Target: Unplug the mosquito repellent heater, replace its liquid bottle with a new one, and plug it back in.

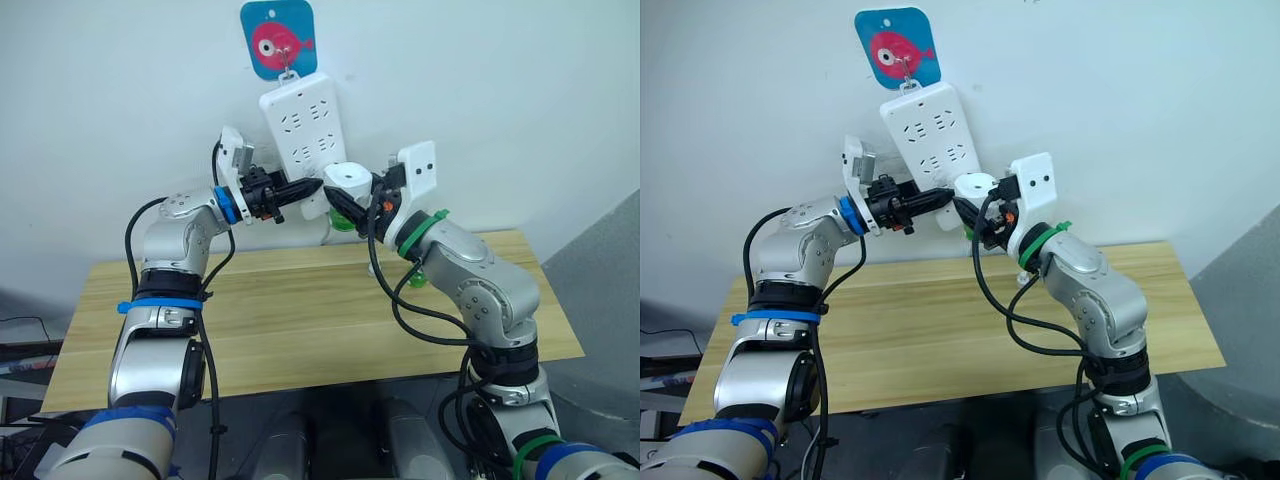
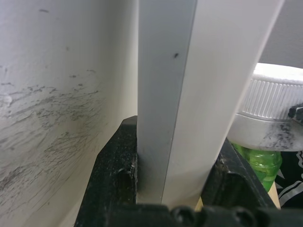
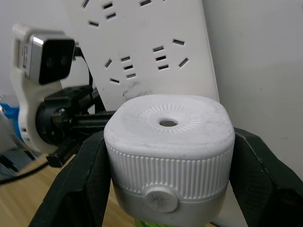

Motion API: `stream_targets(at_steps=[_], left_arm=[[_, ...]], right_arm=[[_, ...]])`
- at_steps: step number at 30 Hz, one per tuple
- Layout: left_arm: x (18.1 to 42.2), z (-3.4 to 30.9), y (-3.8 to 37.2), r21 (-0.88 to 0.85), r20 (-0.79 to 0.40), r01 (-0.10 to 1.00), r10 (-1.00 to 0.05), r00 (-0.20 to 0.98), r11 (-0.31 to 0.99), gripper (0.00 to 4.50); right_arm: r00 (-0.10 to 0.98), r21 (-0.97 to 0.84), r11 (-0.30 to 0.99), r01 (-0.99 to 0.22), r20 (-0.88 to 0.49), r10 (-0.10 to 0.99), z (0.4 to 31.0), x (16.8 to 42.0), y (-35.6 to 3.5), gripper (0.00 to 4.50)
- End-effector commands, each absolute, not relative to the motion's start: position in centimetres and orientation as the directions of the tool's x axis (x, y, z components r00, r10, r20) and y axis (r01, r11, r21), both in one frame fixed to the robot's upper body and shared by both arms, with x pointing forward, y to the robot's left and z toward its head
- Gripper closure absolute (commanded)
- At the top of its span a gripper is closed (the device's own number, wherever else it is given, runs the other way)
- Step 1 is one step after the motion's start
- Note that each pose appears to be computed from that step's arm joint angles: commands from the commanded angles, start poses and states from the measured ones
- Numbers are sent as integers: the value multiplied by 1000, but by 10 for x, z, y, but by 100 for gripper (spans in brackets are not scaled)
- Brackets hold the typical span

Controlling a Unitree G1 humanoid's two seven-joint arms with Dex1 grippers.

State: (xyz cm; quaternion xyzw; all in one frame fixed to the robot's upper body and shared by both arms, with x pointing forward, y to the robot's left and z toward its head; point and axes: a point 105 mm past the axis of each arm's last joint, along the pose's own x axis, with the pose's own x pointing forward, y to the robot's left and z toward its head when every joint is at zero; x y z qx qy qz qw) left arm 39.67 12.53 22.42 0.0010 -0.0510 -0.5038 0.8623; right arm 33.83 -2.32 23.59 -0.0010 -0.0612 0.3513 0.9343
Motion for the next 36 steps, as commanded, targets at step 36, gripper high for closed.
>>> stream_targets(at_steps=[36], left_arm=[[397,225,134,115,106,847,-854,510,520,317]], right_arm=[[736,-107,735,-669,41,676,218,299,-58,3]])
